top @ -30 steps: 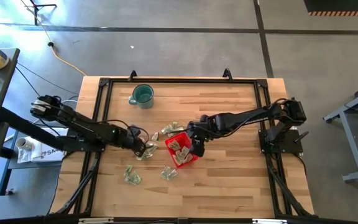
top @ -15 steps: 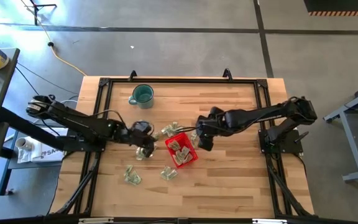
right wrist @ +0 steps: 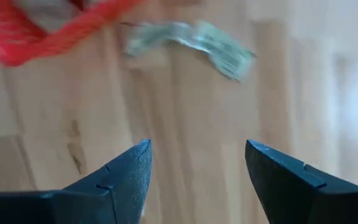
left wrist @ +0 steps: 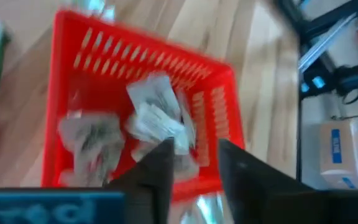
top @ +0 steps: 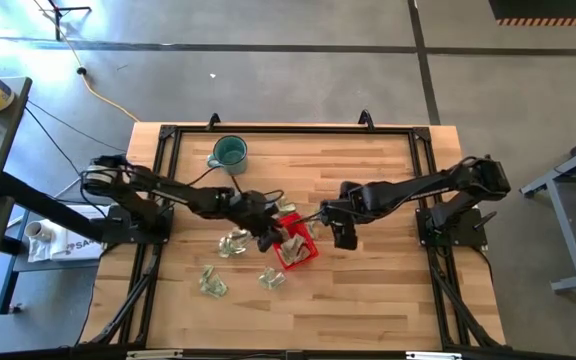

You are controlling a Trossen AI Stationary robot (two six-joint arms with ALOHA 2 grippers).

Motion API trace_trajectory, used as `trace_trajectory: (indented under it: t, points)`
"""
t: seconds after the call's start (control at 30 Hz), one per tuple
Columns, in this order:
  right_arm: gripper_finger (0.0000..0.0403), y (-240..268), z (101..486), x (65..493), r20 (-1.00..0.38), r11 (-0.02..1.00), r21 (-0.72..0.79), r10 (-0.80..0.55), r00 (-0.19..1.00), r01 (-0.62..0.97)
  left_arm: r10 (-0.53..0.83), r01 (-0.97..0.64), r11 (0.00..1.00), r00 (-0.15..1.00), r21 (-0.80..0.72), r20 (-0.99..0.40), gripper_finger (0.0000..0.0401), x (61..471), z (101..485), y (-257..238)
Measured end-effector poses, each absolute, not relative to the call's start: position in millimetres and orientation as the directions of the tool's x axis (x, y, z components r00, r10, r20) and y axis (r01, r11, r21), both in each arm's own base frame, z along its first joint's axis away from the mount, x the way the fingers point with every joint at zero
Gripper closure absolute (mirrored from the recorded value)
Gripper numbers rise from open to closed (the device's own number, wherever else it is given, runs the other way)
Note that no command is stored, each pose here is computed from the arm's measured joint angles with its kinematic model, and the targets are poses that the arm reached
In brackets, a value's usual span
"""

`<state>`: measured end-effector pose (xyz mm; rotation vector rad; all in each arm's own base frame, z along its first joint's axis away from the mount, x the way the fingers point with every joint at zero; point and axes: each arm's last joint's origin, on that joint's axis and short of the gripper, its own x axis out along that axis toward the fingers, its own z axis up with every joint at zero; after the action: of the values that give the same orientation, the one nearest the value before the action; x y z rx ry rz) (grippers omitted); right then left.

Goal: Pick and place Stevia / Truvia into bins
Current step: Put the white stevia packet into the basket

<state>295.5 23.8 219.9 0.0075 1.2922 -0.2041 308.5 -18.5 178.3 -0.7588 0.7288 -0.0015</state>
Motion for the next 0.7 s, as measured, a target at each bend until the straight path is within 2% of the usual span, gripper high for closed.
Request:
trace_trajectory:
  t: [0.17,0.23,0.33,0.47,0.7]
  points:
    - [0.0153,14.3,200.5,303.4,-0.919,0.992,-0.126,-0.108,0.380,-0.022,-0.235,-0.369,0.743,0.636,-0.558,-0.735,0.0149,299.3,196.6,-17.9]
    - [0.0153,6.3,198.4,309.6,-0.896,0.987,-0.149,-0.108,0.431,-0.061,-0.193,-0.390,0.762,0.625,-0.517,-0.756,0.0123,293.8,211.0,-19.4]
    - [0.0153,-9.0,185.9,317.3,-0.900,0.984,-0.145,-0.087,0.427,-0.105,-0.117,-0.446,0.776,0.594,-0.446,-0.796,0.0098,277.0,224.8,-21.5]
    - [0.0153,-26.3,161.7,326.5,-0.919,0.973,-0.152,-0.074,0.387,-0.174,-0.048,-0.547,0.734,0.550,-0.403,-0.834,0.0092,252.2,237.5,-21.3]
    - [0.0153,-36.5,139.2,334.8,-0.928,0.957,-0.147,-0.046,0.370,-0.251,0.057,-0.667,0.655,0.513,-0.356,-0.857,0.0124,223.1,253.3,-21.0]
